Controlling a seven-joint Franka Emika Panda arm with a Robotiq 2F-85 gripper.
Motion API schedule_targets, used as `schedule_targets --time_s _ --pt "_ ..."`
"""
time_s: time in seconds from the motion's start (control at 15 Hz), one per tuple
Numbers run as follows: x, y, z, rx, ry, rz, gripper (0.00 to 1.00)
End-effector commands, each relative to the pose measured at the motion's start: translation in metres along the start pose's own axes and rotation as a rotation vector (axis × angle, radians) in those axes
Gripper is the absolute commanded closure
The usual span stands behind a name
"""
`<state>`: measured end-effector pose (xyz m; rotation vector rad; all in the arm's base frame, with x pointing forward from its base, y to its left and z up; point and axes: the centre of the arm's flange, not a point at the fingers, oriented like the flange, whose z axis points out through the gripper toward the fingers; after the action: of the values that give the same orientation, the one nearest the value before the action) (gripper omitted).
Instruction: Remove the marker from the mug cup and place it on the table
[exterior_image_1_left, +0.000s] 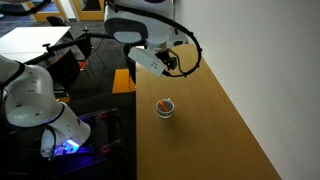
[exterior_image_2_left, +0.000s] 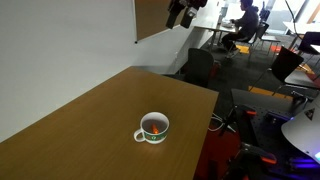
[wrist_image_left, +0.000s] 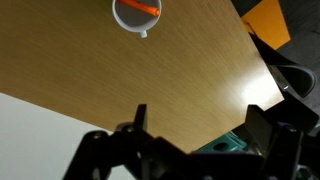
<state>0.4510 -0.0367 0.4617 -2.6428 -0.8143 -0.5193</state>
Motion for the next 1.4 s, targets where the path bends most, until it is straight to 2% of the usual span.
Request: schedule_targets --time_s 0.0,0.2,0.27,0.53,0.73,1.33 --pt "0.012 0.021 0.013 0.085 0.001 -0.062 0.00" --pt "0.015 0.033 0.027 0.099 -0.025 -0.095 0.00" --pt "0.004 0.016 0.022 0.075 -0.008 -0.076 0.00" --pt "0.007 0.026 0.033 0.077 -0.031 -0.083 0.00" --pt "0.009 0.034 0.043 0.077 0.026 -0.188 0.00" --pt "-0.011 0.076 0.078 0.227 0.160 -0.491 0.00"
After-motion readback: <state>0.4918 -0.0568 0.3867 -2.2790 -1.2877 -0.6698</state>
